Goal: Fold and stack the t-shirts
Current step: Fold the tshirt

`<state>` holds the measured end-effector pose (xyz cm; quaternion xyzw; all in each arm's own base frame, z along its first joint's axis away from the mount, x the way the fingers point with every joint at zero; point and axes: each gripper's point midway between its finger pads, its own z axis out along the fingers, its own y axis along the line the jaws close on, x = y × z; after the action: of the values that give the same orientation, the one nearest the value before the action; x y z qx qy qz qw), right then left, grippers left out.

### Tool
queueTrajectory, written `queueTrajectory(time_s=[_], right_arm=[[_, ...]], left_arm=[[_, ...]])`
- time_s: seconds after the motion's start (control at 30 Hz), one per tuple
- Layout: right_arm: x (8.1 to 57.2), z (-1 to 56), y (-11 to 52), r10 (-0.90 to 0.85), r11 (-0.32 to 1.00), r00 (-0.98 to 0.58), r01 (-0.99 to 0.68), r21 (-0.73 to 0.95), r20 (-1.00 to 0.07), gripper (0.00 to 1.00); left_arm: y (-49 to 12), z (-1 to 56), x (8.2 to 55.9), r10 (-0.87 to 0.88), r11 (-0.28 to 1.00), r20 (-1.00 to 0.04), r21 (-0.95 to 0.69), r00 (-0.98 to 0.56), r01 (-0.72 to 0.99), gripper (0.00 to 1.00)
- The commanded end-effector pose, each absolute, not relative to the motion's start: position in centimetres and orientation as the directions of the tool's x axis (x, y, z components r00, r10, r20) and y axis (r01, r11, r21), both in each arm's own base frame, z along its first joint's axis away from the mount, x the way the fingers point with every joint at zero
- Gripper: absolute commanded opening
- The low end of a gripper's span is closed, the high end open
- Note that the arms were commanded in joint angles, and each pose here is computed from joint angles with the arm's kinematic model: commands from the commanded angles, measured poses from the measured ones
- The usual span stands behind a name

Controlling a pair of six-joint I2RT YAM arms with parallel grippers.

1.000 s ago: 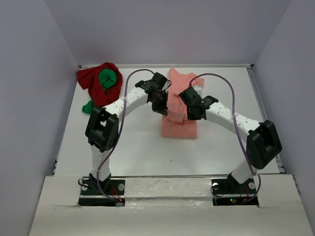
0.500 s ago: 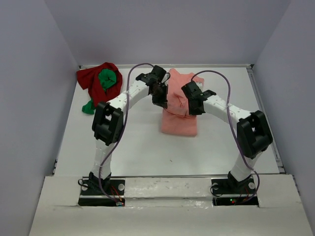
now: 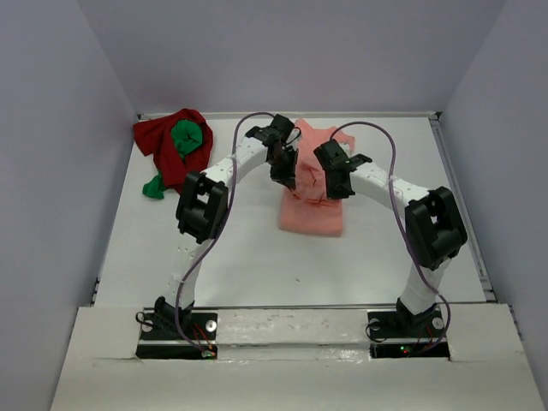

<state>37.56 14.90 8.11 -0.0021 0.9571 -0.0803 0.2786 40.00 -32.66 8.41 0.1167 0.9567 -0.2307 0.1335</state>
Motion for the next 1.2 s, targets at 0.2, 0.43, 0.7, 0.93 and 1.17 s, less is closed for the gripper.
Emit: queueTrajectory(time_s=[0.2, 0.43, 0.7, 0.93, 1.17], right_arm=[[41.2, 8.0, 15.0, -0.026, 0.988, -0.835, 0.063, -0.142, -0.549, 0.0], [42.0, 7.4, 14.5, -0.016, 0.982, -0.841, 0.089, -0.168, -0.541, 0.0], [42.5, 7.1, 13.8, -0.005, 0.975, -0.84, 0.117, -0.191, -0.542, 0.0], [44.3, 6.4, 12.8, -0.004, 0.967, -0.838, 0.135, -0.214, -0.545, 0.18], [47.9, 8.8, 12.4, -0.056, 0.969, -0.801, 0.1, -0.227, -0.596, 0.41]], left_arm=[[-32.3, 10.4, 42.8, 0.171, 0.851, -0.377, -0.409, -0.91, 0.33, 0.0], [-31.8, 10.0, 43.8, 0.172, 0.846, -0.393, -0.41, -0.903, 0.34, 0.12], [-31.9, 8.7, 44.2, 0.177, 0.844, -0.387, -0.413, -0.905, 0.342, 0.35], [-30.6, 9.3, 45.4, 0.148, 0.884, -0.462, -0.335, -0.874, 0.326, 0.54], [-28.1, 14.4, 46.0, 0.078, 0.925, -0.604, -0.254, -0.793, 0.283, 0.59]])
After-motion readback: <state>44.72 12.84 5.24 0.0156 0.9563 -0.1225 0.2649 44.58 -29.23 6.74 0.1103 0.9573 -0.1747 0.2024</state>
